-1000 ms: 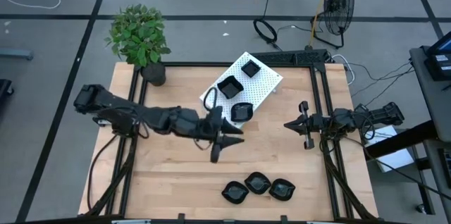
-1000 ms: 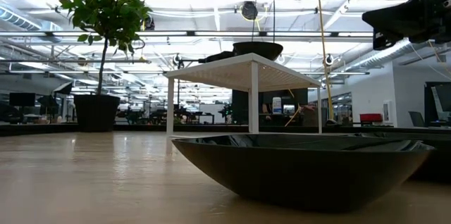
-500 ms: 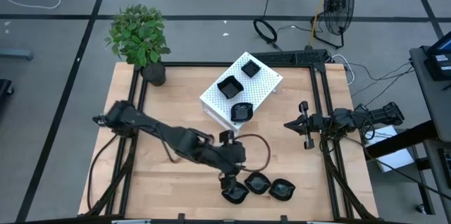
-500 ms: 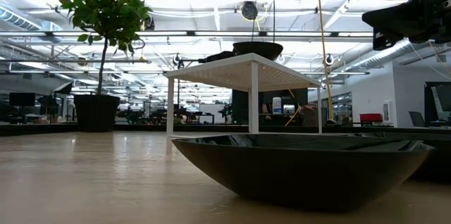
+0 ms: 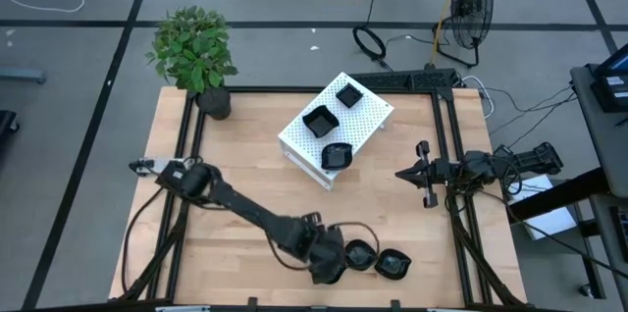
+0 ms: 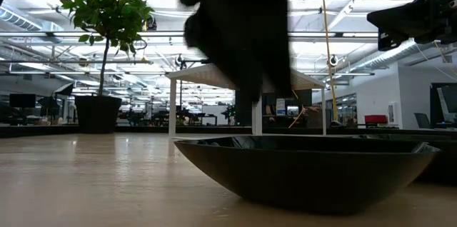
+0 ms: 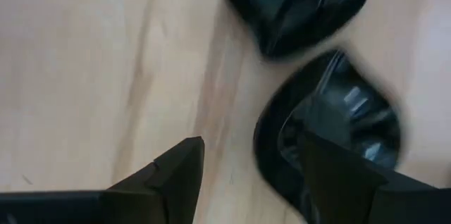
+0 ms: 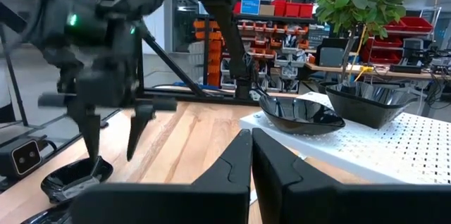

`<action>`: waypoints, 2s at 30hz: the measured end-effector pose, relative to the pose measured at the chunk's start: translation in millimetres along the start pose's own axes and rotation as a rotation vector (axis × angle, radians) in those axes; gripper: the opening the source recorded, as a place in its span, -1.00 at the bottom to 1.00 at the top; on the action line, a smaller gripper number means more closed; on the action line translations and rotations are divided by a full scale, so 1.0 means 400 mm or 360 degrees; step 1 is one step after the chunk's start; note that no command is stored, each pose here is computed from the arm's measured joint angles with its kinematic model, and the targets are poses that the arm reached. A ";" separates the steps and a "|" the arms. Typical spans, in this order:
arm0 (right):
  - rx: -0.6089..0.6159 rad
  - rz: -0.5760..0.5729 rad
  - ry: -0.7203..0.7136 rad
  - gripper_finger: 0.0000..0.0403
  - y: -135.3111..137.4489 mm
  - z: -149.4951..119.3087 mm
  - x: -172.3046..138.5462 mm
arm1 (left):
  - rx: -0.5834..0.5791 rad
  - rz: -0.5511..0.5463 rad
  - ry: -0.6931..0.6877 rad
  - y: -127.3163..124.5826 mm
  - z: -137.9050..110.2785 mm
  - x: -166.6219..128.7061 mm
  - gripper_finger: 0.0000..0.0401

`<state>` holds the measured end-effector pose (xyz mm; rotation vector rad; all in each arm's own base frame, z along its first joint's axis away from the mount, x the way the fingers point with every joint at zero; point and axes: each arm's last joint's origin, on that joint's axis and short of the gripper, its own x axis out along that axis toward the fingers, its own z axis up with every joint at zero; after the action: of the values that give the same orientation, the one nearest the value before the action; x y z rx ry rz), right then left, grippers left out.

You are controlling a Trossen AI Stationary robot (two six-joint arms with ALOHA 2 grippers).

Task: Pick & Place Mini shaped plates
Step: Stack the black leaf shaped plate on top of the black leaf shaped plate on the shelf

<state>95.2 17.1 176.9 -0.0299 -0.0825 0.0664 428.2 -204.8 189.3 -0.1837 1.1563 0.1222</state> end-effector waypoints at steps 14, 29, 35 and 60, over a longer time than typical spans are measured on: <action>0.0000 0.0000 0.0001 -1.00 0.000 0.000 0.000 | 0.0137 0.0049 0.0105 -0.024 -0.042 0.067 -0.02; 0.0000 0.0000 0.0002 -1.00 0.000 0.000 0.000 | 0.0162 0.0054 0.0104 -0.015 -0.034 0.069 -0.35; 0.0000 0.0000 0.0002 -1.00 0.000 0.000 0.000 | 0.0154 0.0051 0.0106 -0.014 -0.034 0.069 -0.47; 0.0000 0.0000 0.0002 -1.00 0.000 0.000 0.000 | 0.0136 -0.0032 0.0165 -0.020 -0.038 0.069 -0.54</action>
<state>95.2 17.1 176.8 -0.0302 -0.0813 0.0664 426.9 -215.7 158.6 -0.1272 1.2603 0.0462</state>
